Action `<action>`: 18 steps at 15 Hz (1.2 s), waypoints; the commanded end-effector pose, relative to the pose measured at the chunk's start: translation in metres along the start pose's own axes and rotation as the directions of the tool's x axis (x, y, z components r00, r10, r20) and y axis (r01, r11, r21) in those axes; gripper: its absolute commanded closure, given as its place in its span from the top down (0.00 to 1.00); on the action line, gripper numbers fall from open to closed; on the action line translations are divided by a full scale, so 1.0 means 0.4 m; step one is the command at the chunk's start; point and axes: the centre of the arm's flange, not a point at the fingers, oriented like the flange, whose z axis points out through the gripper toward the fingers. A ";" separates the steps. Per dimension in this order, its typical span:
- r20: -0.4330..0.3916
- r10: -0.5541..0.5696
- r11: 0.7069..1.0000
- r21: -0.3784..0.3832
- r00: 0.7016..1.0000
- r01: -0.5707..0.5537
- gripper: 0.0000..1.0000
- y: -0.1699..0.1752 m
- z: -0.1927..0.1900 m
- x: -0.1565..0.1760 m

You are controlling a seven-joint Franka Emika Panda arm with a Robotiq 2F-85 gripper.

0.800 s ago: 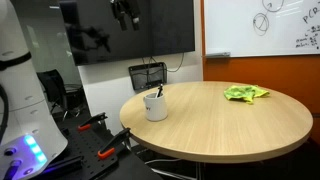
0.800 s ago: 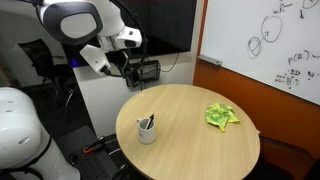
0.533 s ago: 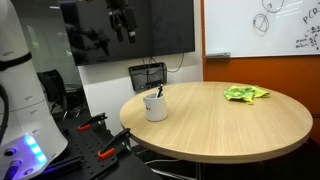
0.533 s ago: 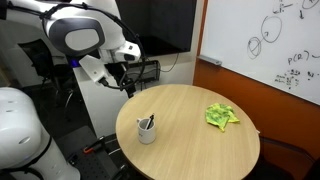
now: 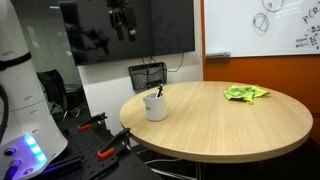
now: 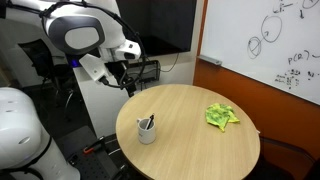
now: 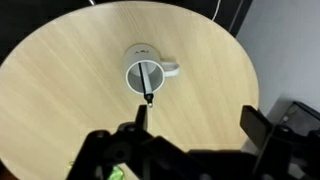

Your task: Remove the marker from the mug and put it on the table

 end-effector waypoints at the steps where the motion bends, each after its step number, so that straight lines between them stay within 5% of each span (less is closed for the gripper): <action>1: 0.013 0.017 0.999 -0.029 1.000 -0.016 1.00 -0.003 0.003 0.028; 8: 0.129 0.060 0.993 -0.110 0.990 -0.046 1.00 -0.013 0.104 0.159; 18: 0.186 0.135 0.984 -0.144 0.973 -0.109 1.00 0.049 0.427 0.296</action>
